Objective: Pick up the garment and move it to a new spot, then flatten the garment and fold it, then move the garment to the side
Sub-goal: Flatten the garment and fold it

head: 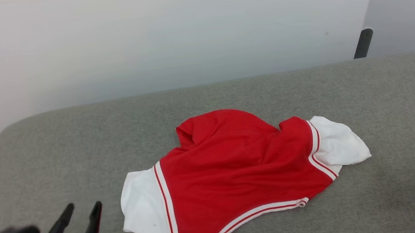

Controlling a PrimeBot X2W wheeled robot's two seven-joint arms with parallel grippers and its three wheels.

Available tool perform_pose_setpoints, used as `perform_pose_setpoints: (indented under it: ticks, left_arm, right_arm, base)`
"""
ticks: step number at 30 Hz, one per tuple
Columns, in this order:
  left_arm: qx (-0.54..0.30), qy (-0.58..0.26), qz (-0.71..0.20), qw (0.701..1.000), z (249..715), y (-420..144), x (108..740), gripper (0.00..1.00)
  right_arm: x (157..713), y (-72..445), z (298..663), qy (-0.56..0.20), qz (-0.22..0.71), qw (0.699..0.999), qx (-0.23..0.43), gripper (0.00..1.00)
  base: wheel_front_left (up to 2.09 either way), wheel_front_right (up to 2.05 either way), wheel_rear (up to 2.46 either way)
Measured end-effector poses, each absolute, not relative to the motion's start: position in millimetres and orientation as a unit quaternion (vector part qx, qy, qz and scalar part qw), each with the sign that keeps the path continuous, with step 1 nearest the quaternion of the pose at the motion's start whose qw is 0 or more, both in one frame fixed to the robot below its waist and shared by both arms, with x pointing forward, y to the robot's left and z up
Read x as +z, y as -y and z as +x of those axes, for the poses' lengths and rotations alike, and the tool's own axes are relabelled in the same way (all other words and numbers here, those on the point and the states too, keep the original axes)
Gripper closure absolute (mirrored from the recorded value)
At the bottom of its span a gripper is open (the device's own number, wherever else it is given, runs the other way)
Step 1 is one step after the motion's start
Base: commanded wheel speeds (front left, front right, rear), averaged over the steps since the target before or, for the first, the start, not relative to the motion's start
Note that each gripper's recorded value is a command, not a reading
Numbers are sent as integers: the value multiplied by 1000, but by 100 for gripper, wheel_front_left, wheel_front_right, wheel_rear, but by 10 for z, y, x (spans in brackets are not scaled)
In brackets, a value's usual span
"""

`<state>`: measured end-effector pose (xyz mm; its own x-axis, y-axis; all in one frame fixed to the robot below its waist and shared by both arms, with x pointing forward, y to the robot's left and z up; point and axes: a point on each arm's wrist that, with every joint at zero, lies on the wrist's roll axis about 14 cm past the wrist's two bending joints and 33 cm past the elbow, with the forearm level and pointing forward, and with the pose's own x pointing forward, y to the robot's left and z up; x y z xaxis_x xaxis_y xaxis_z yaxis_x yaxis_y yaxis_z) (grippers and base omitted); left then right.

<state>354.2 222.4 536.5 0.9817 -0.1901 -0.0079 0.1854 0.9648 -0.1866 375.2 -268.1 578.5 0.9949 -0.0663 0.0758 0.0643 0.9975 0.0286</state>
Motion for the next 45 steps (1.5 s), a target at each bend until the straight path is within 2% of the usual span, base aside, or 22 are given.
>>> perform_pose_setpoints:
  ticks: [8, 12, 20, 27, 36, 38, 45]
  left_arm:
    - [-146, -207, -126, 959, 3865, -2105, 5121, 0]
    - [-142, -318, -133, 928, 3916, -2109, 4839, 0]
    - [-141, -464, -134, 864, 3977, -2006, 4364, 0]
    - [-131, -535, -111, 827, 3997, -1996, 4027, 0]
    - [-119, -572, -114, 804, 4066, -2022, 3769, 0]
    - [-125, -580, -122, 796, 4064, -1994, 3739, 100]
    - [-129, -579, -127, 795, 4127, -2032, 3705, 100]
  right_arm:
    - [5762, 2675, 3748, 27, 13, 999, -37, 0]
    - [5722, 2683, 3796, 20, 12, 999, -39, 0]
    - [5573, 2730, 3933, -2, 17, 999, -44, 0]
    - [5442, 2756, 4018, -21, 16, 998, -49, 0]
    - [5338, 2753, 4130, -41, 16, 998, -46, 0]
    - [5279, 2722, 4151, -55, 21, 997, -40, 0]
    - [4915, 2529, 4222, -185, 36, 982, 5, 0]
  base:
    - [0, 0, 0]
    - [0, 0, 0]
    - [0, 0, 0]
    - [0, 0, 0]
    - [0, 0, 0]
    - [0, 0, 0]
    - [0, 0, 0]
